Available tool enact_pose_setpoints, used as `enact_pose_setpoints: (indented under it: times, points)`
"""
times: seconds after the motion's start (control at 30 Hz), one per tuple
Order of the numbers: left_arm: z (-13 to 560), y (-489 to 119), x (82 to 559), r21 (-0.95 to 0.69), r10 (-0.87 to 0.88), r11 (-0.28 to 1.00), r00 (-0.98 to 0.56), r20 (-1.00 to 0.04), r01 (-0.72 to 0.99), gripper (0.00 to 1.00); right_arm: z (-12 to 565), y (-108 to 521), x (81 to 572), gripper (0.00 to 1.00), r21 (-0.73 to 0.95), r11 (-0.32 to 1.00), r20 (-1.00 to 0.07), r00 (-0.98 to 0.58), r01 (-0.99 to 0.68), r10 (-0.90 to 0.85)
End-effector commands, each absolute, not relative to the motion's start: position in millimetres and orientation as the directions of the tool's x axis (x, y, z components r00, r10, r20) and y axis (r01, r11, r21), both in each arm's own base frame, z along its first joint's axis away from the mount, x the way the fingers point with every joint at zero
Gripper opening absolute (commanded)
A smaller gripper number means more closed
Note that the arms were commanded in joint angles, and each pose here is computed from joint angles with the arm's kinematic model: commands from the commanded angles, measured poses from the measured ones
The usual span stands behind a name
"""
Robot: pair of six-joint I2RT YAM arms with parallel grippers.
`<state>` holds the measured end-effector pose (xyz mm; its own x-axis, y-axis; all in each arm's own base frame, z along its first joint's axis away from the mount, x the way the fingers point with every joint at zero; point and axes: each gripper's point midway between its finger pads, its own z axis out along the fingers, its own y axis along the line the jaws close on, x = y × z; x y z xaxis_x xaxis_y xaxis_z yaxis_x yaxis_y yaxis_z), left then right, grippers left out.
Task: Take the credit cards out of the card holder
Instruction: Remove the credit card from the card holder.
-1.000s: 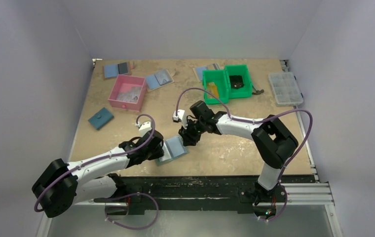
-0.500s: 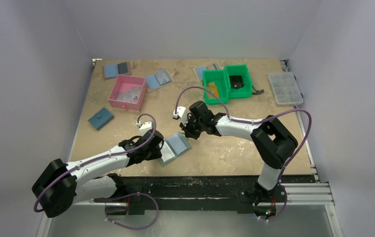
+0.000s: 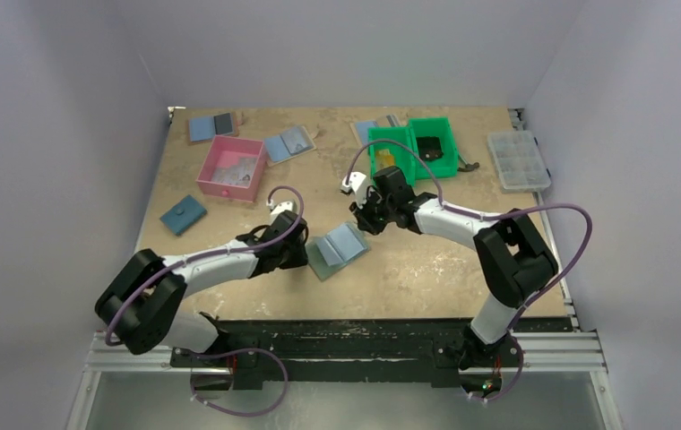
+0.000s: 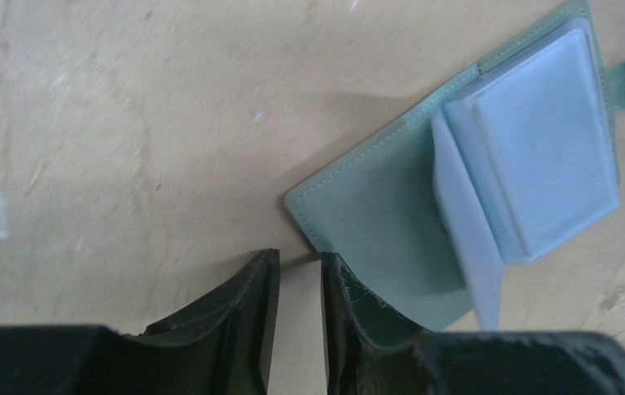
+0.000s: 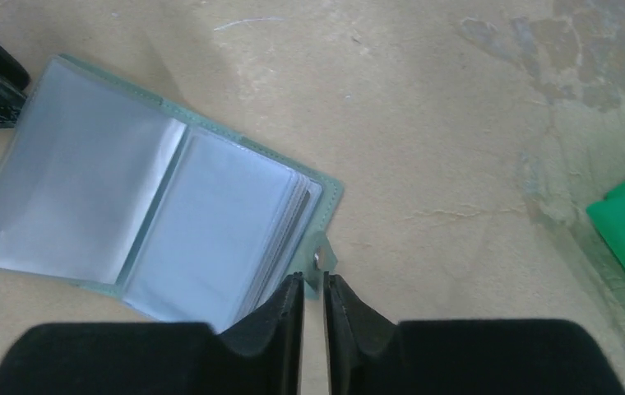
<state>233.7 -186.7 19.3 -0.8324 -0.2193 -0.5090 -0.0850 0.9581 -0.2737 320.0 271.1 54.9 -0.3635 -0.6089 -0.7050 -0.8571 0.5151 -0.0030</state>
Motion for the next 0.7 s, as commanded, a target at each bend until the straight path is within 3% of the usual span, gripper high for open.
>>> enact_pose_setpoints:
  times: [0.0, 0.13, 0.3, 0.47, 0.6, 0.67]
  points:
    - [17, -212, 250, -0.314, -0.148, 0.949, -0.849, -0.507, 0.023, 0.28, 78, 268, 317, 0.30, -0.020, 0.456, -0.740, -0.294, -0.890, -0.605]
    - [28, -210, 253, -0.317, -0.157, 0.948, -0.831, -0.533, 0.024, 0.28, 104, 267, 317, 0.44, -0.062, 0.442, -0.771, -0.239, -0.895, -0.591]
    - [69, -202, 247, -0.417, -0.250, 0.908, -0.754, -0.608, 0.034, 0.29, 123, 274, 298, 0.46, -0.024, 0.360, -0.801, -0.198, -0.933, -0.565]
    - [114, -197, 237, -0.553, -0.370, 0.829, -0.660, -0.654, 0.084, 0.47, 110, 286, 281, 0.44, 0.112, 0.304, -0.792, -0.270, -0.946, -0.547]
    - [138, -203, 227, -0.650, -0.437, 0.744, -0.626, -0.646, 0.152, 0.63, 95, 285, 284, 0.36, 0.144, 0.340, -0.767, -0.322, -0.929, -0.555]
    - [149, -213, 224, -0.708, -0.473, 0.677, -0.617, -0.629, 0.203, 0.65, 86, 285, 286, 0.34, 0.160, 0.361, -0.750, -0.351, -0.919, -0.561]
